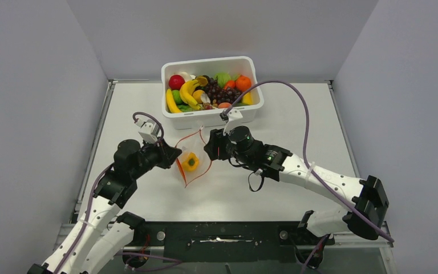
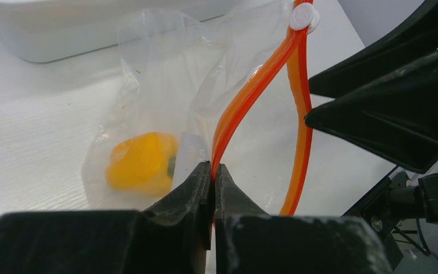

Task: Place the food in the zip-top bag and seal the zipper
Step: Adjust the zipper food storage bag at the center of the board, then pick up the fake fruit from the bin.

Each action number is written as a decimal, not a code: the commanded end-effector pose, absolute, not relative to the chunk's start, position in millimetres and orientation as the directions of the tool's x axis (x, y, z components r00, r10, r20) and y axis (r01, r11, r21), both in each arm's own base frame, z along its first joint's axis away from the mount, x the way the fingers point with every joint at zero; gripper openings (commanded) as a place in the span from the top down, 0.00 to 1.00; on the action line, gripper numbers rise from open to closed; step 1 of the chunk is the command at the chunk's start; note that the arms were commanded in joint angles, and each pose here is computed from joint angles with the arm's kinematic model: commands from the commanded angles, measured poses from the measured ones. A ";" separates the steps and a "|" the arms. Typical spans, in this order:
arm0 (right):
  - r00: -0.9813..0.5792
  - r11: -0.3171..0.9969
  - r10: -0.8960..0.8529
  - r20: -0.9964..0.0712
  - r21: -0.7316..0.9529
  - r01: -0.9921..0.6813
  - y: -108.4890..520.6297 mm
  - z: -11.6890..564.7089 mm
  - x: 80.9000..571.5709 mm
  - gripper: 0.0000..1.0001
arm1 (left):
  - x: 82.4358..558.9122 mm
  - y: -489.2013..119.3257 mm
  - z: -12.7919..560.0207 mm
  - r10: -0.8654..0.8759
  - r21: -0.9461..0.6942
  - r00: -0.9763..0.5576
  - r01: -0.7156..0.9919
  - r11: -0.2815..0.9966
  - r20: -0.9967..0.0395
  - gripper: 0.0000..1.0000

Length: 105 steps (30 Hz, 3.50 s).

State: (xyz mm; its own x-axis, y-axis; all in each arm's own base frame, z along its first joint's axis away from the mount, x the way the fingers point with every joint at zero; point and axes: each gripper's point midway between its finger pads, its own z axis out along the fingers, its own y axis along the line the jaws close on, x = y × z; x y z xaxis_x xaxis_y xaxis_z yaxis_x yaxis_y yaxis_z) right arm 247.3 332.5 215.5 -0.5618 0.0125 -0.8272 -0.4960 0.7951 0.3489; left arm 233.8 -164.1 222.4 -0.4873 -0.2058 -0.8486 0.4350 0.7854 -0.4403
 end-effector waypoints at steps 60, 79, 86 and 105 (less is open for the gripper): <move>-0.302 0.731 0.008 -0.953 0.212 -0.649 427.0 209.4 513.3 0.48 | 234.2 -97.8 291.2 -0.380 -0.405 -0.141 0.308 0.861 -0.914 1.00; -0.243 0.733 0.012 -0.970 0.174 -0.658 421.1 212.4 512.8 0.85 | 234.1 -100.4 291.1 -0.380 -0.407 -0.145 0.324 0.854 -0.914 1.00; -0.208 0.721 0.020 -0.978 0.159 -0.675 416.0 231.4 506.3 0.89 | 235.6 -103.7 288.2 -0.375 -0.407 -0.159 0.334 0.850 -0.913 1.00; -0.152 0.720 0.088 -0.984 0.168 -0.674 384.0 279.9 473.8 0.94 | 237.2 -116.2 280.1 -0.351 -0.403 -0.201 0.384 0.831 -0.915 1.00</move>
